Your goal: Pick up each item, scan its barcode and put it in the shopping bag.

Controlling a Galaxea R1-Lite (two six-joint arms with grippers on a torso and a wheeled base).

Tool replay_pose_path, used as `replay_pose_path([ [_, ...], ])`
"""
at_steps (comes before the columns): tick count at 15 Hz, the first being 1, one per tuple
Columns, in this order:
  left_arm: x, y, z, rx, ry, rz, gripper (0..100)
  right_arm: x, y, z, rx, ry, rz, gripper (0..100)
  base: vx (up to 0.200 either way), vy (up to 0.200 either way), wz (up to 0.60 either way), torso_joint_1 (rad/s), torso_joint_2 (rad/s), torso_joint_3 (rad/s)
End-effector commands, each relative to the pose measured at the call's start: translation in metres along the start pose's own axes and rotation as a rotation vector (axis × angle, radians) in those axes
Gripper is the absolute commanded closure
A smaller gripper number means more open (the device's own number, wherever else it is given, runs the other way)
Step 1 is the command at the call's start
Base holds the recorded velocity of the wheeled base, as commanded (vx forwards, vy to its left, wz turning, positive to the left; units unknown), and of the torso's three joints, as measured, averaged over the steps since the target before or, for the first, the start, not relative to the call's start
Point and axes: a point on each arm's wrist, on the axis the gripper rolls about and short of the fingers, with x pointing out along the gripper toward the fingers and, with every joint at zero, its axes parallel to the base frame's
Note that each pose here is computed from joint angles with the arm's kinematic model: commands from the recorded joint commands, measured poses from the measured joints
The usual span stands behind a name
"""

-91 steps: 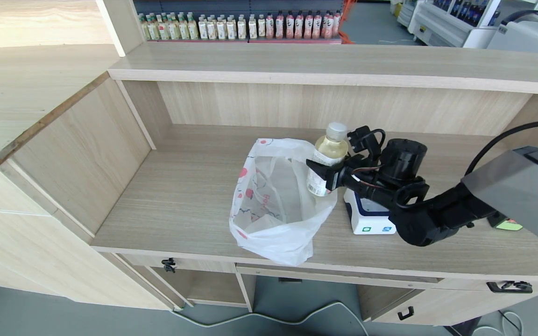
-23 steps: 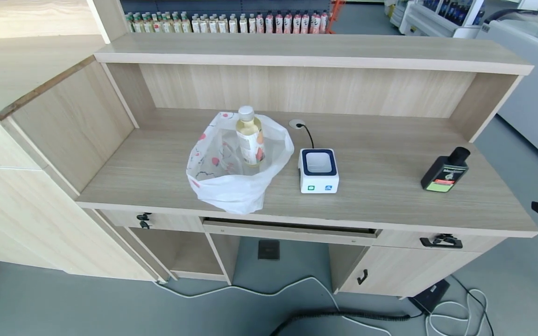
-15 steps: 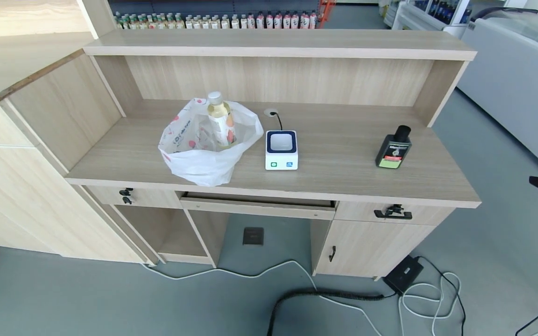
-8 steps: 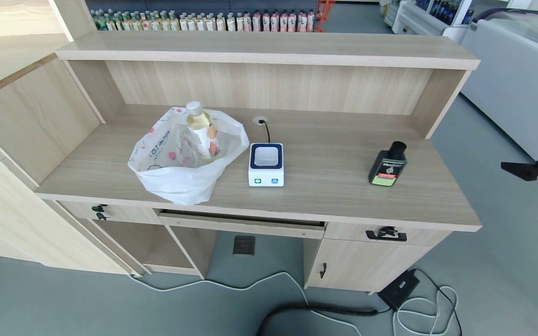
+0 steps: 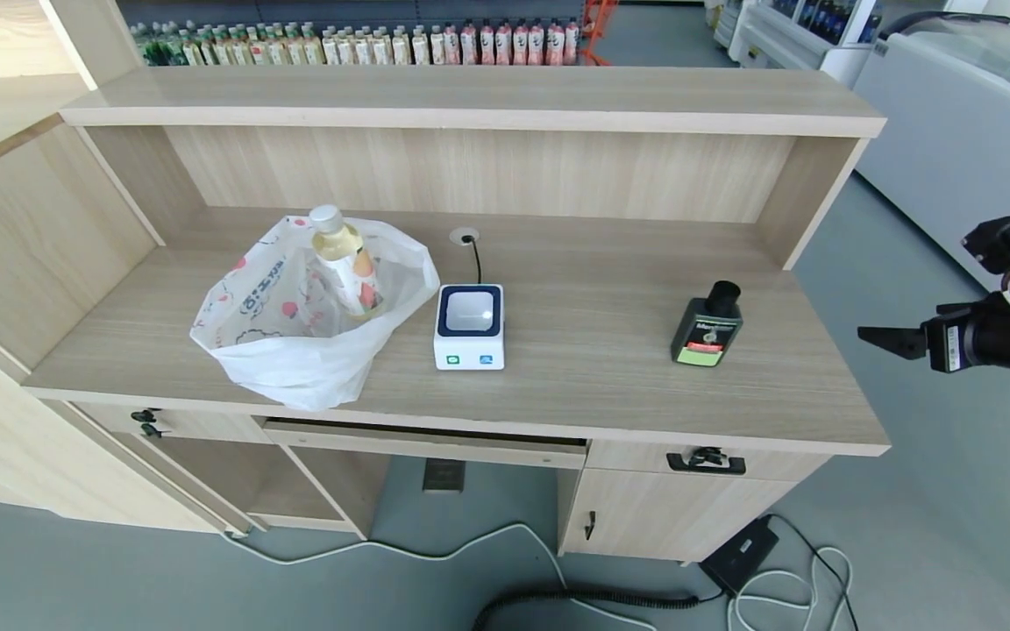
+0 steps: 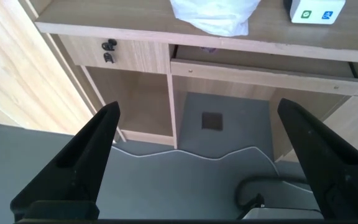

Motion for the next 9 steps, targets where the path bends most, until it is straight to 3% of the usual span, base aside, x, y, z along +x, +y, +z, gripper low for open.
replay_pose_path([
  [1,0.0,0.0,0.0,0.0,0.0,0.0,0,-0.004,0.019,0.008,-0.019,-0.008,0.059,0,0.0,0.0,0.0,0.0,0.0,0.0],
  [3,0.0,0.0,0.0,0.0,0.0,0.0,0,-0.01,0.033,0.006,-0.076,0.03,0.11,0,0.0,0.0,0.0,0.0,0.0,0.0],
  [4,0.0,0.0,0.0,0.0,0.0,0.0,0,-0.006,0.031,0.002,-0.177,0.035,0.117,0,0.0,0.0,0.0,0.0,0.0,0.0],
  [9,0.0,0.0,0.0,0.0,0.0,0.0,0,0.015,0.037,0.0,-0.268,-0.002,0.158,0,0.0,0.0,0.0,0.0,0.0,0.0],
])
